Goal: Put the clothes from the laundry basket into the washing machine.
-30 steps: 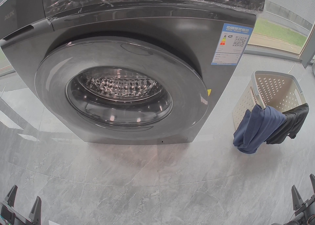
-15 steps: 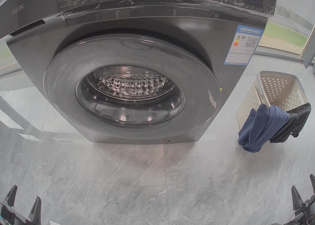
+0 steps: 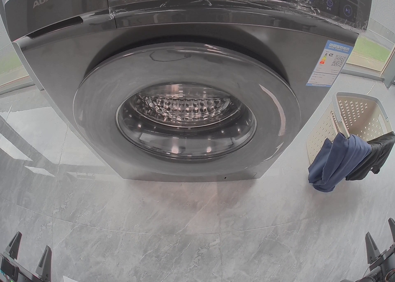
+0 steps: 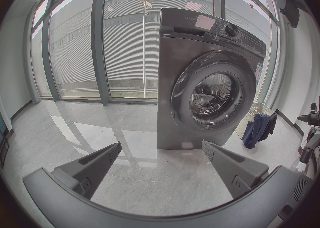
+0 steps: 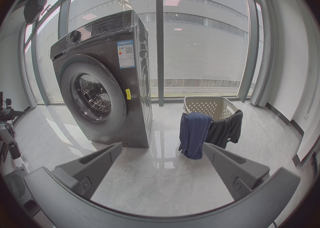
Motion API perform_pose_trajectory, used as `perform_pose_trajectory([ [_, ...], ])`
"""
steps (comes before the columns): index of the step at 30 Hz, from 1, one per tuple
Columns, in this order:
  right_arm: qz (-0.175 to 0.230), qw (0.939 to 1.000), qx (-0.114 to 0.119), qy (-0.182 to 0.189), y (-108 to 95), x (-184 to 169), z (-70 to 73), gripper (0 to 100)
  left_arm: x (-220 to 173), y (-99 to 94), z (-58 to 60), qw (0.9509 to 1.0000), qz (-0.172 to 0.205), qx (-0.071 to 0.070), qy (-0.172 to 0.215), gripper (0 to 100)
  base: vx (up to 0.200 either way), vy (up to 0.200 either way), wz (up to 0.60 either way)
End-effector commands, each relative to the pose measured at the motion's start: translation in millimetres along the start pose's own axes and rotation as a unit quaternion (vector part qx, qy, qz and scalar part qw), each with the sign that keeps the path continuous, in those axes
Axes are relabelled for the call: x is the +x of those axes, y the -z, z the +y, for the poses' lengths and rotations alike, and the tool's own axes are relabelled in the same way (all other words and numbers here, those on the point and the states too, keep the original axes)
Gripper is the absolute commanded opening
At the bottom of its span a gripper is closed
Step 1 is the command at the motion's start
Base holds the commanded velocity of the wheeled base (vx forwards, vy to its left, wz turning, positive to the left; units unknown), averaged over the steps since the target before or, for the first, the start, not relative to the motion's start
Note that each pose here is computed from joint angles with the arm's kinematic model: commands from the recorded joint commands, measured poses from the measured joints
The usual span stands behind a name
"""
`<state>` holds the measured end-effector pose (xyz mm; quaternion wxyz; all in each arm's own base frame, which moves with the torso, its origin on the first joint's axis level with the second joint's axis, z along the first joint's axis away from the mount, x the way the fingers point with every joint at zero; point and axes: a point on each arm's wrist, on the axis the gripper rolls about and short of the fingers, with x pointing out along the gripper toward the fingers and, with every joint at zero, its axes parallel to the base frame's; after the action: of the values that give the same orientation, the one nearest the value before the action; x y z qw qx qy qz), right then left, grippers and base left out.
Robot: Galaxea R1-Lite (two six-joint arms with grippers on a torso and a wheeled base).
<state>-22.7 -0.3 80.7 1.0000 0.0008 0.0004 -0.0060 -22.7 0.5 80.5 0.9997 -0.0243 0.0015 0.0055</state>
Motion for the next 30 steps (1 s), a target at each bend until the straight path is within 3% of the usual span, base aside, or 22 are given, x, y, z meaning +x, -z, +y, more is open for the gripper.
perform_pose_trajectory([
  [1, 0.004, 1.0, 0.0, 0.0, 4.6, 0.6, 0.0, 100, -0.2, 4.9, 0.3, 1.0, -0.001, 0.0, 0.0, 100, 0.0, 0.0, 0.0],
  [7, 0.004, 1.0, -0.001, 0.0, 4.6, 0.6, 0.0, 100, -0.2, 4.9, 0.3, 1.0, -0.001, 0.0, 0.0, 100, 0.0, 0.0, 0.0],
  [13, 0.004, 1.0, 0.0, 0.0, 4.6, 0.6, 0.0, 100, -0.2, 4.9, 0.3, 1.0, -0.001, 0.0, 0.0, 100, 0.0, 0.2, 0.0],
  [30, 0.004, 1.0, -0.001, 0.0, 4.6, 0.6, 0.0, 100, -0.2, 4.9, 0.3, 1.0, -0.001, 0.0, 0.0, 100, 0.024, 0.0, 0.0],
])
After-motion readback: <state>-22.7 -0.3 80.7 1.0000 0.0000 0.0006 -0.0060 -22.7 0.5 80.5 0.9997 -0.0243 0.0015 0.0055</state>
